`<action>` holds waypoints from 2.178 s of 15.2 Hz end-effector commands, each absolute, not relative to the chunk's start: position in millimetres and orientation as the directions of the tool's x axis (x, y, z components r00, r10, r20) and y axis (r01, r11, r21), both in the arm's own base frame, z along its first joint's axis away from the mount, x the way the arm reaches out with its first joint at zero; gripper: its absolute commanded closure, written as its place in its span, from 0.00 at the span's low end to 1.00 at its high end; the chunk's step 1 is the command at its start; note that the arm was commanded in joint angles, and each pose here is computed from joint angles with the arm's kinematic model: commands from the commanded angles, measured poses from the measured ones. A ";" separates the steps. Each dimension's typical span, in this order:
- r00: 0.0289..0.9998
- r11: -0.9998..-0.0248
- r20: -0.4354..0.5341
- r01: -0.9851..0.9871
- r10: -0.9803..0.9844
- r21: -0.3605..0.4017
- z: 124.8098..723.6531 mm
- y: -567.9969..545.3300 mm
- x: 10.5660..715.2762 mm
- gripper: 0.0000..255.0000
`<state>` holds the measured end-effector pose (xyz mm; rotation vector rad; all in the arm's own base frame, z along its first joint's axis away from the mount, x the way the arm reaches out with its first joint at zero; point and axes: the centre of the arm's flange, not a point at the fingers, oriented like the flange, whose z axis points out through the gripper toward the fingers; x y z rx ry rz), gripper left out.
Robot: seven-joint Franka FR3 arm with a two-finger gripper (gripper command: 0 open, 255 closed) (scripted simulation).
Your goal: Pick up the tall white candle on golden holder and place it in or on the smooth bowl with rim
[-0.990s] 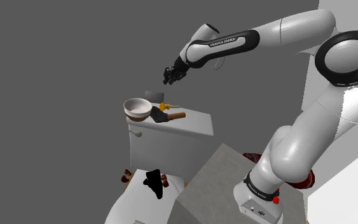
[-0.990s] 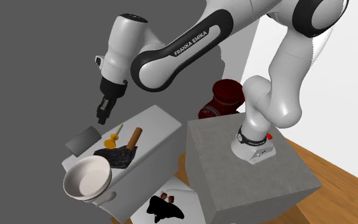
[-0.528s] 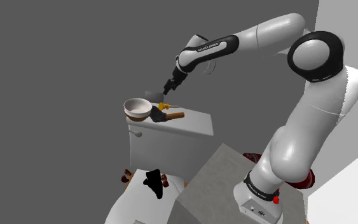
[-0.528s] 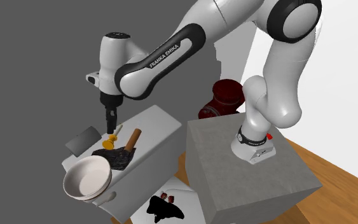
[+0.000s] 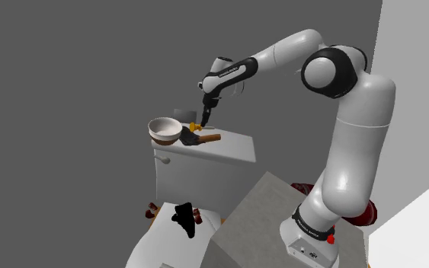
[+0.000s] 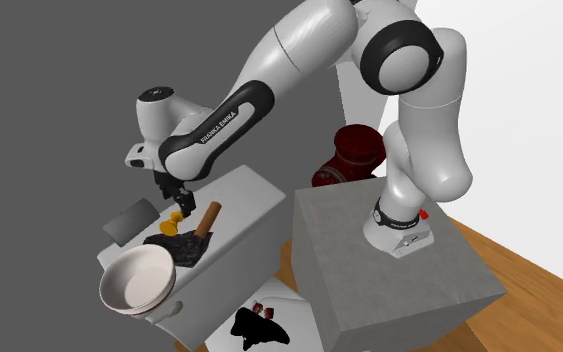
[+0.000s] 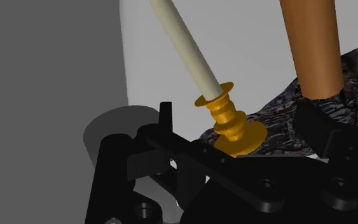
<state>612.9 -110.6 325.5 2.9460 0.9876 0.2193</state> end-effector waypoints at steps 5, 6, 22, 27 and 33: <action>0.769 -0.776 0.109 0.626 0.630 0.073 293.0 -112.0 621.2 0.00; 0.769 -0.776 0.109 0.626 0.630 0.073 287.7 -112.0 621.9 0.00; 0.769 -0.776 0.109 0.626 0.630 0.073 284.8 -111.9 622.3 1.00; 0.769 -0.776 0.109 0.626 0.630 0.073 300.6 -111.9 622.3 1.00; 0.769 -0.776 0.109 0.626 0.630 0.073 332.2 -111.9 622.3 1.00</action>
